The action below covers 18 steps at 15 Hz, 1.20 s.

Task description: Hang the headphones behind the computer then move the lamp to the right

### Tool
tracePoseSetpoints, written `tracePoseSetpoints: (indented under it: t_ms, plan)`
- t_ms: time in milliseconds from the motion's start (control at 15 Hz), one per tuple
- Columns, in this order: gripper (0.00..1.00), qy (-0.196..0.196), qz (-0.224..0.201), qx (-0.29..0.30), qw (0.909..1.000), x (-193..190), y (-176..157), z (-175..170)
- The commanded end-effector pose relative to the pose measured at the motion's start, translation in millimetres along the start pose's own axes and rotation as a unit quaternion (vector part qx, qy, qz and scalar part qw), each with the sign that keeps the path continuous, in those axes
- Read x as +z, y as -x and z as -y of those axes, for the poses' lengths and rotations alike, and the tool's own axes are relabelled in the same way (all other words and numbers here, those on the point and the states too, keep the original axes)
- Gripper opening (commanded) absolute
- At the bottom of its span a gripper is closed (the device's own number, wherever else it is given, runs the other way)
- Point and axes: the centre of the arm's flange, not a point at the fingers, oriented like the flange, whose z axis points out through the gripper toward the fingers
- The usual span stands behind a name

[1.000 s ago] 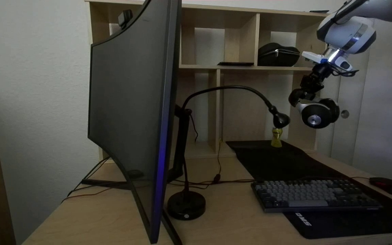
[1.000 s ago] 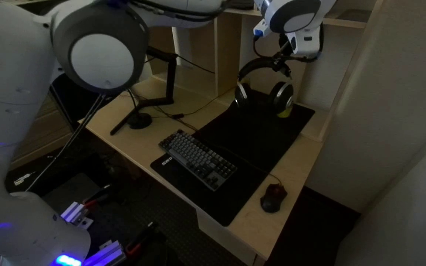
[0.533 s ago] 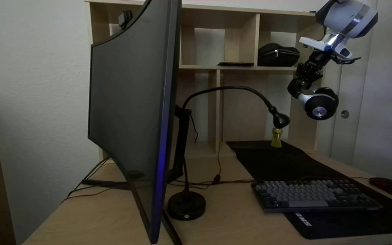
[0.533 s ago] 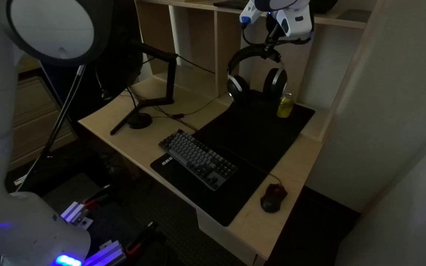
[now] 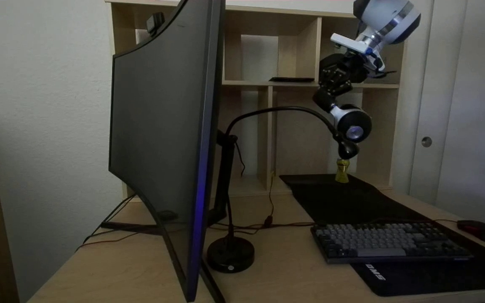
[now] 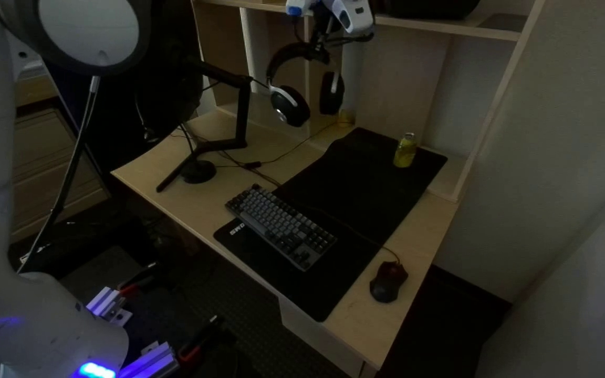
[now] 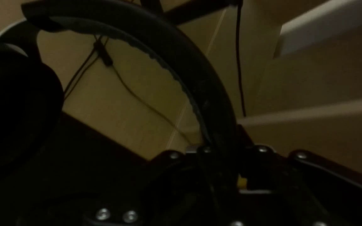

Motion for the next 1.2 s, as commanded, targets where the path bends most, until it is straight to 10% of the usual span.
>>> tracePoseSetpoints:
  t_ms: [0,67,400,867,933,1133]
  plan:
    - [0.05,0.005,0.07,-0.079,0.9944,-7,72,15]
    - [0.19,0.003,0.043,-0.046,0.998,7,47,22]
    - [0.05,0.04,0.107,-0.103,0.9881,18,78,39]
    - [0.05,0.078,0.261,-0.234,0.9332,94,217,130]
    - [0.05,0.075,0.225,-0.212,0.9481,93,205,84]
    - [0.19,0.082,0.231,-0.217,0.9448,109,220,90]
